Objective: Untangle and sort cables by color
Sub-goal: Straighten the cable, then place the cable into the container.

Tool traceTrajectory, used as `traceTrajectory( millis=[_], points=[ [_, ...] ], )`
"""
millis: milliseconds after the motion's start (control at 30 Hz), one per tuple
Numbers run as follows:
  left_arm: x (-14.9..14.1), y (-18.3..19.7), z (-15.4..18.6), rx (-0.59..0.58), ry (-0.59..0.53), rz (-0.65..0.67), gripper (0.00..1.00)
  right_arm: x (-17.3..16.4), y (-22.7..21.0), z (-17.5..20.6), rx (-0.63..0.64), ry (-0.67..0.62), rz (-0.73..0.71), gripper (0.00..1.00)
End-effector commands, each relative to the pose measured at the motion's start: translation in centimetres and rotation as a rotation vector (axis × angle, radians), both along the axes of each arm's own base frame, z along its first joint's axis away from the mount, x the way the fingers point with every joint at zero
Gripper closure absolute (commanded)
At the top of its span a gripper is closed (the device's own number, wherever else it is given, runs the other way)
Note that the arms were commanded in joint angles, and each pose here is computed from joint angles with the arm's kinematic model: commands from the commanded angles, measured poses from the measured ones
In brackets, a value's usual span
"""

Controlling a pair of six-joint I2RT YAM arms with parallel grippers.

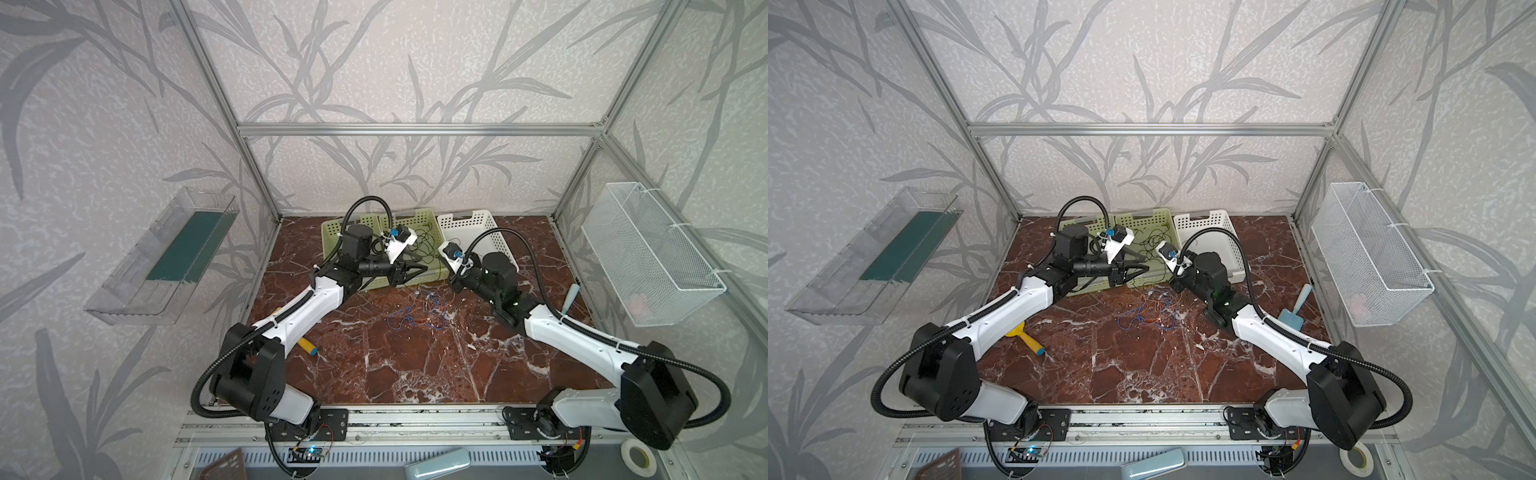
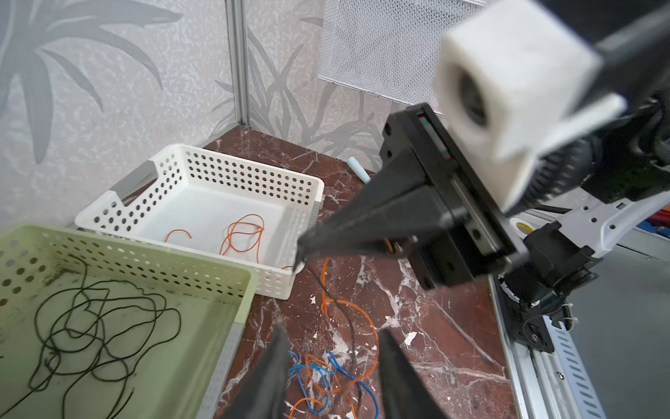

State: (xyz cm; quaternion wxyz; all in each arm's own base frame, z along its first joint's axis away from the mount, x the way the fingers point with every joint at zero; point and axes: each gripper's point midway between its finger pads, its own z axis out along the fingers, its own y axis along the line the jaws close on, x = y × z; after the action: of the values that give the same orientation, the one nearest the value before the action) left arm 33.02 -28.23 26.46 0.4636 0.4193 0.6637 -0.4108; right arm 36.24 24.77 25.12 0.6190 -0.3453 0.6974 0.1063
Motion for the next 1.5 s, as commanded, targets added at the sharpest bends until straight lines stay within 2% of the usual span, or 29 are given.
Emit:
traceTrajectory(
  millis=[0,133,233,367,567,633,700,733,800,933,967,1133,1267,1367,1467],
  points=[
    [0.2,1.0,1.7,-0.075,-0.069,0.067,0.36,0.7,-1.3,0.9,0.088,0.028,-0.074,1.0],
    [0.5,0.7,1.2,-0.136,-0.058,0.094,0.3,0.3,-0.3,1.9,0.128,0.046,-0.01,1.0],
    [0.5,-1.1,0.7,-0.169,-0.04,0.059,0.26,0.0,0.4,2.6,0.162,0.059,0.034,1.0],
    [0.9,-3.7,0.7,-0.237,-0.016,0.016,0.12,0.0,0.6,3.2,0.194,0.064,0.039,1.0],
    [2.4,-5.9,-1.1,-0.238,0.015,0.025,0.13,-0.5,1.1,3.8,0.224,0.069,0.075,1.0],
    [3.1,-6.2,-0.8,-0.272,0.012,0.038,0.17,-0.5,1.1,3.9,0.232,0.071,0.08,1.0],
    [4.1,-6.6,-0.9,-0.286,0.03,0.052,0.28,-0.6,1.1,4.0,0.243,0.072,0.081,1.0],
    [4.5,-6.8,-1.3,-0.283,0.041,0.06,0.35,-0.6,1.0,4.2,0.249,0.07,0.078,1.0],
    [5.2,-7.1,-2.0,-0.279,0.057,0.068,0.6,-0.6,0.8,4.6,0.265,0.07,0.072,1.0],
    [5.8,-7.1,-2.2,-0.282,0.043,0.088,0.96,-0.2,-0.1,4.7,0.295,0.086,0.047,1.0],
    [5.8,-6.9,-2.1,-0.275,0.03,0.097,1.0,0.0,-0.4,4.6,0.294,0.089,0.029,1.0],
    [4.4,-5.3,-2.5,-0.157,-0.024,0.131,1.0,1.2,-3.4,3.1,0.208,0.109,-0.112,1.0],
    [3.4,-2.8,-2.2,-0.049,-0.076,0.196,1.0,1.8,-5.7,1.1,0.028,0.128,-0.191,1.0],
    [3.1,-0.9,-1.0,-0.024,-0.12,0.245,1.0,2.2,-7.4,-0.5,-0.095,0.146,-0.243,1.0],
    [2.9,-0.7,-0.3,0.01,-0.133,0.235,1.0,2.5,-7.9,-1.3,-0.157,0.154,-0.253,1.0]
  ],
)
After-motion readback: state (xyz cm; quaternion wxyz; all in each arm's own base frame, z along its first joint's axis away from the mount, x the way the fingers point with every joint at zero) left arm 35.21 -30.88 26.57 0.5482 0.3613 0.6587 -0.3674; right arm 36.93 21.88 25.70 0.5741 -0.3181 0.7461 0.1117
